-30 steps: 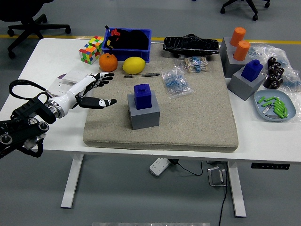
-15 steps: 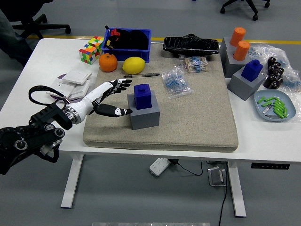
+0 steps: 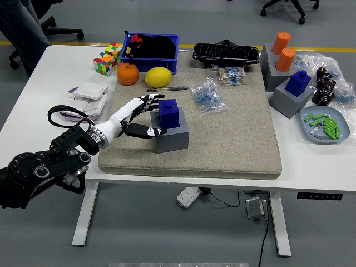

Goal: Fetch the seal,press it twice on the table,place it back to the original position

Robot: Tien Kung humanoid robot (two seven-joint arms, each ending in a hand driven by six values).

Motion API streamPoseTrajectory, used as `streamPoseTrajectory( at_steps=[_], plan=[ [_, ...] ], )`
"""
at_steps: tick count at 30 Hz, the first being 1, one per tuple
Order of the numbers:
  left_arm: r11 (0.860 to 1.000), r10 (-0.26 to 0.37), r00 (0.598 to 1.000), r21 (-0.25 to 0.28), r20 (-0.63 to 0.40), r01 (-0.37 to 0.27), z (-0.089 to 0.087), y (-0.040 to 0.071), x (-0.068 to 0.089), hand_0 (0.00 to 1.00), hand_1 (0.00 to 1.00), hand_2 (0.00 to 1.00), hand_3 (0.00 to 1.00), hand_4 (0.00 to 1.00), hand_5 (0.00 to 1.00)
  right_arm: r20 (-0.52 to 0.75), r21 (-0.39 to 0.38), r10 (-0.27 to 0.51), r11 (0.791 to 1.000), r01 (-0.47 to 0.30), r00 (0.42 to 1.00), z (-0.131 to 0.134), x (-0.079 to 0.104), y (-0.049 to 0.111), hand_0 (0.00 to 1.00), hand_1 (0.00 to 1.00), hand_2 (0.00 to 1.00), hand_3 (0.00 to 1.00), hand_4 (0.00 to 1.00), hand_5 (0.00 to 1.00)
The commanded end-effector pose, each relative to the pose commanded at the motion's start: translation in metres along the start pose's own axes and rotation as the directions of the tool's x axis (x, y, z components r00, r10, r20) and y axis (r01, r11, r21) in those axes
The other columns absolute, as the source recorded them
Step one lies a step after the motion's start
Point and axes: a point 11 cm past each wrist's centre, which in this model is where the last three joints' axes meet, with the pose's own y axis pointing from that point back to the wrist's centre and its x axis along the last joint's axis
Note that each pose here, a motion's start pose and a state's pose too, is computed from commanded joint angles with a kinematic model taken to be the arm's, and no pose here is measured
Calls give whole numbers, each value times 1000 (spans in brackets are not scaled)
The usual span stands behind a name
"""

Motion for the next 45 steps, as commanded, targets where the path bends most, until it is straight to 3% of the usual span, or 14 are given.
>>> streamPoseTrajectory(
  at_steps=[13, 14, 20, 37, 38, 44, 45],
  plan=[
    [999, 22, 1000, -28, -20, -23, 7, -6, -2, 854, 836, 810, 877, 866, 2, 0, 0, 0, 1000, 0, 1000, 0, -1, 0, 731, 683, 647, 615, 717, 516],
    [999, 23, 1000, -30, -18, -24, 7, -7, -2, 786, 806, 758, 849, 854, 2, 1, 0, -1, 1000, 1, 1000, 0, -1, 0, 727, 683, 647, 615, 717, 516],
    [999, 29, 999, -39, -21, -30, 7, -8, -3, 770, 782, 723, 835, 819, 2, -2, -5, -1, 1000, 1, 1000, 2, -1, 0, 722, 683, 647, 615, 717, 516],
    [998, 33, 999, -48, -19, -34, 9, -12, -4, 735, 731, 673, 806, 787, 2, -4, -4, 1, 1000, -1, 1000, 2, 0, 0, 726, 682, 647, 615, 718, 517],
    [998, 34, 999, -48, -19, -35, 9, -12, -4, 682, 688, 606, 764, 699, 2, -3, -4, 0, 1000, 0, 1000, 2, 0, 0, 724, 682, 647, 615, 717, 517],
    [998, 45, 999, -44, -18, -45, 7, -13, -4, 682, 688, 606, 764, 699, 2, -2, -2, 1, 1000, -1, 1000, 1, 0, 0, 724, 682, 647, 615, 717, 517],
    [998, 47, 999, -43, -20, -48, 7, -13, -4, 647, 580, 532, 631, 634, 2, -2, -2, 1, 1000, -1, 1000, 1, 0, 0, 724, 683, 647, 615, 717, 516]
  ],
)
